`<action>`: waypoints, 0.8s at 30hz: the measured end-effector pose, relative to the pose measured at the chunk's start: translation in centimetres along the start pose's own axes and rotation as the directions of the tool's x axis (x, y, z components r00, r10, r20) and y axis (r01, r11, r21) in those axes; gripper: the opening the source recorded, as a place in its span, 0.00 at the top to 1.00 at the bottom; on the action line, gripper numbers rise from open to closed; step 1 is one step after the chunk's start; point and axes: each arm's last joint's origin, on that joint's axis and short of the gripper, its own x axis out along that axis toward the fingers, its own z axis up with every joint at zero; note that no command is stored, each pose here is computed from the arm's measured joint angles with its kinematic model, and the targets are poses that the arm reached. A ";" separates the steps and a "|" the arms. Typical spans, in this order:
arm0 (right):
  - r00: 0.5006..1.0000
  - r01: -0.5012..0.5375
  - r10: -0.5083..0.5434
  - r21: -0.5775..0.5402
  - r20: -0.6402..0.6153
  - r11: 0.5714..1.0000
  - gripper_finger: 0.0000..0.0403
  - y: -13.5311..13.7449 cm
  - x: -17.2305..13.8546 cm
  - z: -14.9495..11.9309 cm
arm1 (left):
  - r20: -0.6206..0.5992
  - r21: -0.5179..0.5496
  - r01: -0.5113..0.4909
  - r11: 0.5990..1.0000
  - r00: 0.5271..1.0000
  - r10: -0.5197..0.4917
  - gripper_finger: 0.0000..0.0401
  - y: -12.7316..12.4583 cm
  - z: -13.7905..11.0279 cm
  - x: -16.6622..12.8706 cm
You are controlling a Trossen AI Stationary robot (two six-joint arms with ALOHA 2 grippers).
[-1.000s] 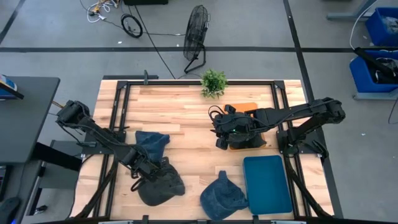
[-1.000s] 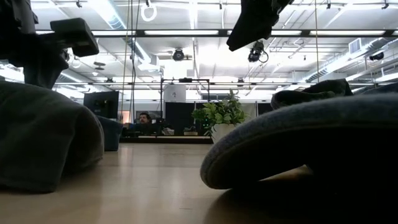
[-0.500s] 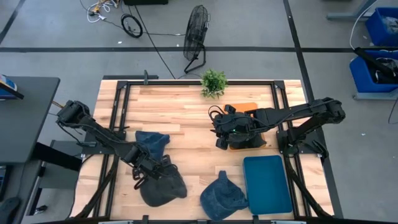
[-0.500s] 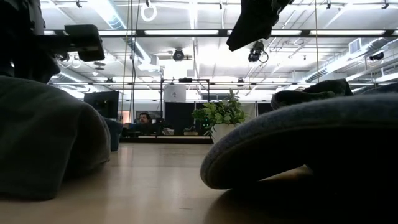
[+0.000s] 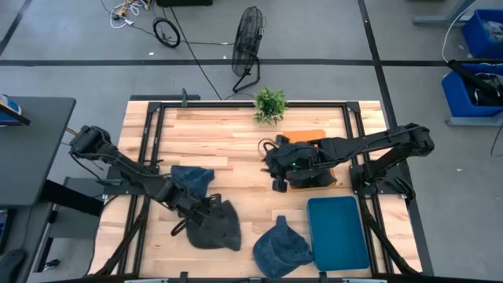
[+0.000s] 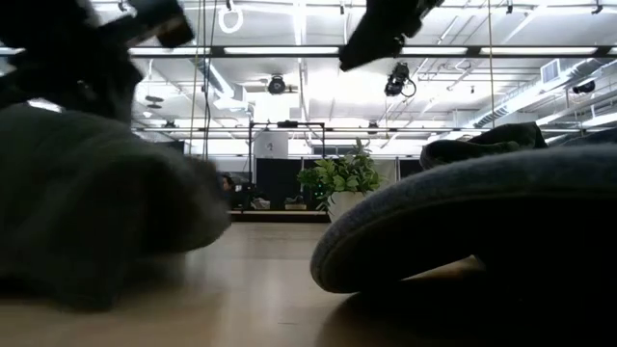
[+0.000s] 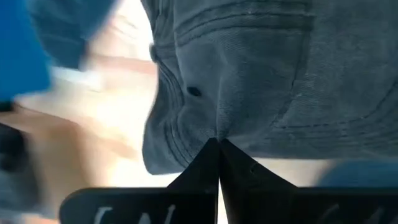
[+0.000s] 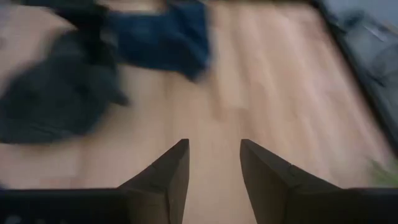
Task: Pick & Place hat
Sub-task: Put the black cap into the orange bin
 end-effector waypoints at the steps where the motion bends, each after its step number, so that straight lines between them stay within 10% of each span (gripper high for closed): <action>1: 0.998 -0.054 0.054 -0.028 0.034 0.998 0.63 0.3 0.4 0.3 | 0.008 0.032 -0.028 0.999 1.000 0.027 0.99 0.4 -0.2 -0.1; 11: 0.915 -0.371 0.388 -0.154 0.106 0.916 0.62 2.7 7.1 0.1 | -0.019 0.158 -0.157 0.975 0.987 0.162 0.99 3.2 -3.1 0.5; 24: 0.938 -0.283 0.331 -0.319 0.107 0.905 0.46 3.0 11.8 -1.4 | 0.042 0.164 -0.216 0.963 0.976 0.212 0.99 4.6 -5.0 0.7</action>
